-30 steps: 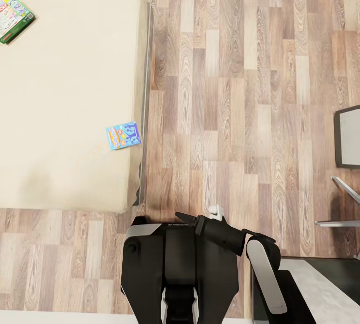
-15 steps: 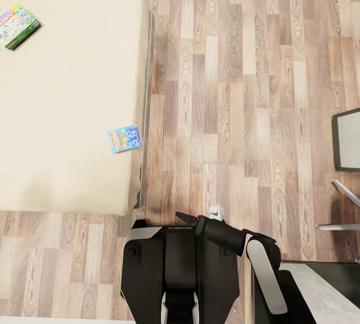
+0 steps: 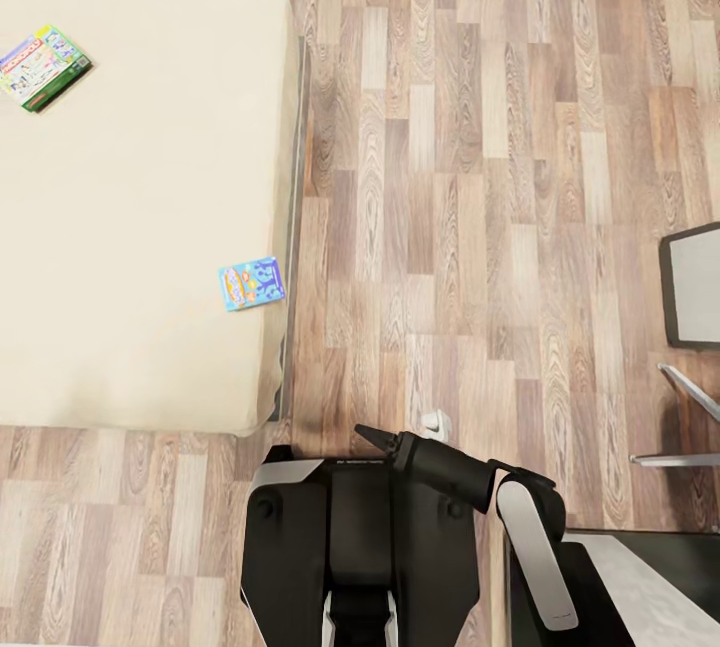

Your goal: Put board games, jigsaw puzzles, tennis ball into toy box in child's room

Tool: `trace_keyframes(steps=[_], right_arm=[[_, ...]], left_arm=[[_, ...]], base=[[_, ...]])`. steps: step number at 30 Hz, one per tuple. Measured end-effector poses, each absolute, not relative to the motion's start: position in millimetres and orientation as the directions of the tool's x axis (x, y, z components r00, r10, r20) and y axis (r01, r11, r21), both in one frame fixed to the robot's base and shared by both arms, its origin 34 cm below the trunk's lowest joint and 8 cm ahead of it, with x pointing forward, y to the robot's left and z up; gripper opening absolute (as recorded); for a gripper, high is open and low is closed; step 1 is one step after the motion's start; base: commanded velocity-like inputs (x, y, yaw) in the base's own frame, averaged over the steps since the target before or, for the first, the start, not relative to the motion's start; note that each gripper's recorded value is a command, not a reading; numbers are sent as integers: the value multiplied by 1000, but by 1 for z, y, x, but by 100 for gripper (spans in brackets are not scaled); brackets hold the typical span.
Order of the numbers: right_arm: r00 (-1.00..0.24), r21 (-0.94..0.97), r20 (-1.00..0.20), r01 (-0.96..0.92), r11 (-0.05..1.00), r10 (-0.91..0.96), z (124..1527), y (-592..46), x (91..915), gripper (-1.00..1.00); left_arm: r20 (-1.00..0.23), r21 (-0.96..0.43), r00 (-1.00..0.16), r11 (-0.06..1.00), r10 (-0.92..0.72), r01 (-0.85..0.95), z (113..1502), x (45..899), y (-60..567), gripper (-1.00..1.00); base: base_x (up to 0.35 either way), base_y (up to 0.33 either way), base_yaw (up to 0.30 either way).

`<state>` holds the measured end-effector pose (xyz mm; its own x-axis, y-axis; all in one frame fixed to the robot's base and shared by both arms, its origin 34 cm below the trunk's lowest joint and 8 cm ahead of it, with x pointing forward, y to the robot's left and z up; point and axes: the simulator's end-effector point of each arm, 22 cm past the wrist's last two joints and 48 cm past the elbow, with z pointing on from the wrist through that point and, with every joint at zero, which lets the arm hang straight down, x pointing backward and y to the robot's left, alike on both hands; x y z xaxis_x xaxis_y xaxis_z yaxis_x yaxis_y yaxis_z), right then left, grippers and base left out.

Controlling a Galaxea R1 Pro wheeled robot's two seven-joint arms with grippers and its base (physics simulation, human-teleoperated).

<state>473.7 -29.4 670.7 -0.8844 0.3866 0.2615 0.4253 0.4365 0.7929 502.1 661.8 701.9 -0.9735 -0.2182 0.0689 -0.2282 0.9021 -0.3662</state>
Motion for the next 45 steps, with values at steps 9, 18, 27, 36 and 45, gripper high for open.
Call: trace_keyframes(steps=[9, 18, 27, 36, 45], right_arm=[[-888, 781, 234, 414, 467, 396, 668, -52, 479, 100], [-893, 782, 215, 400, 478, 395, 671, -56, 483, 100], [-896, 786, 202, 389, 481, 395, 676, -57, 488, 100], [-898, 789, 194, 382, 482, 394, 679, -56, 490, 100], [-900, 781, 178, 375, 500, 397, 680, -59, 493, 100]], left_arm=[[66, -396, -971, 887, -229, -236, 694, 507, 646, 100], [55, -345, -972, 909, -230, -234, 691, 502, 655, 100], [42, -349, -975, 911, -220, -221, 690, 504, 651, 100], [35, -344, -977, 915, -211, -210, 675, 507, 639, 100], [40, -338, -979, 920, -198, -200, 642, 511, 610, 100]], base=[[0, 0, 0], [0, 0, 0], [0, 0, 10], [0, 0, 60], [0, 0, 69]])
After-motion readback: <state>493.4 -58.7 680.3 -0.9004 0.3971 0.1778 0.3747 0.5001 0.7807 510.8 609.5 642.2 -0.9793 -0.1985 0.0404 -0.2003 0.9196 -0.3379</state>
